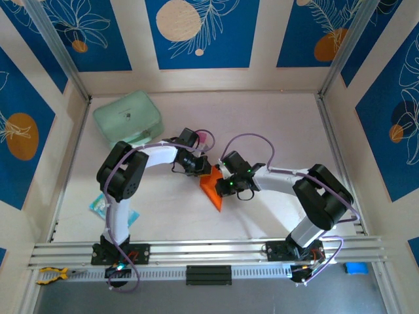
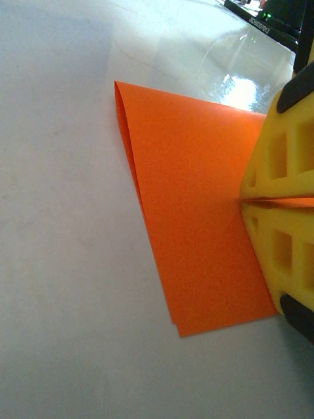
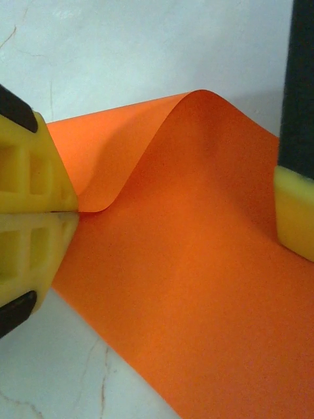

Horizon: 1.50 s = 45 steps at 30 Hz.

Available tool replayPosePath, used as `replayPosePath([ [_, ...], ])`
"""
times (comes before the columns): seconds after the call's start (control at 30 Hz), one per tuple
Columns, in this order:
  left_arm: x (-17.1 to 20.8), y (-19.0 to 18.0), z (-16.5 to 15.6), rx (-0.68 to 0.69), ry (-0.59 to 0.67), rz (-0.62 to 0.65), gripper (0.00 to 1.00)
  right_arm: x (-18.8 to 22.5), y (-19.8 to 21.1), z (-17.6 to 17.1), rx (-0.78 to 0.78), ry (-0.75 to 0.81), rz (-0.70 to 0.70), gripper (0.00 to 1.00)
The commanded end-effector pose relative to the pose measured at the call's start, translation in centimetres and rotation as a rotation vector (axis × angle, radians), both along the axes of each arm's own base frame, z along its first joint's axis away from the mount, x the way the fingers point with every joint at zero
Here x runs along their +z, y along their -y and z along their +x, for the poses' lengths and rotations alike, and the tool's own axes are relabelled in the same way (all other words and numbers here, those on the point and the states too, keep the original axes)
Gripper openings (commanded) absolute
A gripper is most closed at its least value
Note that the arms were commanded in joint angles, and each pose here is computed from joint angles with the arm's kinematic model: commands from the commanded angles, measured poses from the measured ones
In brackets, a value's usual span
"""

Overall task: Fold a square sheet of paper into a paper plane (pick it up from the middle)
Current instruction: Third fold the triangle at the center of the table.

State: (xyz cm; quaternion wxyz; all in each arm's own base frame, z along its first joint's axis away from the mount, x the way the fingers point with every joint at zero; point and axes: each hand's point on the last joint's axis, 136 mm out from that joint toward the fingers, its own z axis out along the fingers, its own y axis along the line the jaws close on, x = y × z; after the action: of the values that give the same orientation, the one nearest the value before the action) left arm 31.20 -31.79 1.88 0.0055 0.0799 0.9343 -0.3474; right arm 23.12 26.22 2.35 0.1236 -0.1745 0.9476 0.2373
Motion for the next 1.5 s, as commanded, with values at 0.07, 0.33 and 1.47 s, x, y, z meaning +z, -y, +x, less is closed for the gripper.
replayPosePath([
  [0.07,-1.4,-1.5,-1.2,0.007,-0.041,0.09,0.13,0.1,-0.3,0.2,0.013,-0.005,-0.016,0.0],
  [0.33,-1.4,-1.4,-1.1,0.005,-0.038,0.089,0.13,-0.4,-0.1,0.3,0.003,-0.018,-0.042,0.0],
  [1.47,-1.3,-1.4,-1.1,0.005,-0.039,0.085,0.12,-1.7,0.9,-0.1,-0.027,-0.055,-0.099,0.0],
])
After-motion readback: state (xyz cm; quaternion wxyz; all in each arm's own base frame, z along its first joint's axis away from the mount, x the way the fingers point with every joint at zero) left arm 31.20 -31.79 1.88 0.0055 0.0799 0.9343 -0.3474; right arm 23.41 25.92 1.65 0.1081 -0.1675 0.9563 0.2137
